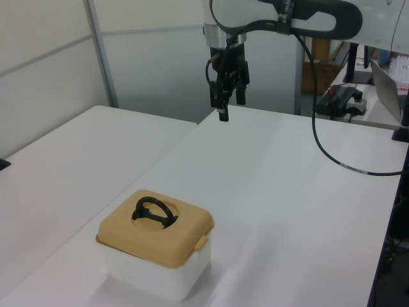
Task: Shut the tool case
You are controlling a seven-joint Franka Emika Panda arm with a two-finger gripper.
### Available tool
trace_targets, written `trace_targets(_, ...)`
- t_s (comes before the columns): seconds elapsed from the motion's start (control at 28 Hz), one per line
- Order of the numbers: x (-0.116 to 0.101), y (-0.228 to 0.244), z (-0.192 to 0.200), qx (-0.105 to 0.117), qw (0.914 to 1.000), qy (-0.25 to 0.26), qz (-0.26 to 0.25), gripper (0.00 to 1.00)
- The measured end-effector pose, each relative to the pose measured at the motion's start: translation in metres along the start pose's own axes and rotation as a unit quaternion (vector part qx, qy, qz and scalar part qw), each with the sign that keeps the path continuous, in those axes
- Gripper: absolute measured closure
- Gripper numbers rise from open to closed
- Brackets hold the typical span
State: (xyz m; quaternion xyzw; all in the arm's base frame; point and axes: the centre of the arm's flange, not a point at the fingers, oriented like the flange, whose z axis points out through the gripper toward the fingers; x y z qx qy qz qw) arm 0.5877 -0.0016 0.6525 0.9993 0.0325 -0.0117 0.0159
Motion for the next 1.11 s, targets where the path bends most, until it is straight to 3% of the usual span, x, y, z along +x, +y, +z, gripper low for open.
trace_targets(1.11, 0.001, 0.023, 0.01, -0.001, 0.9999, -0.01, 0.004, 0.0)
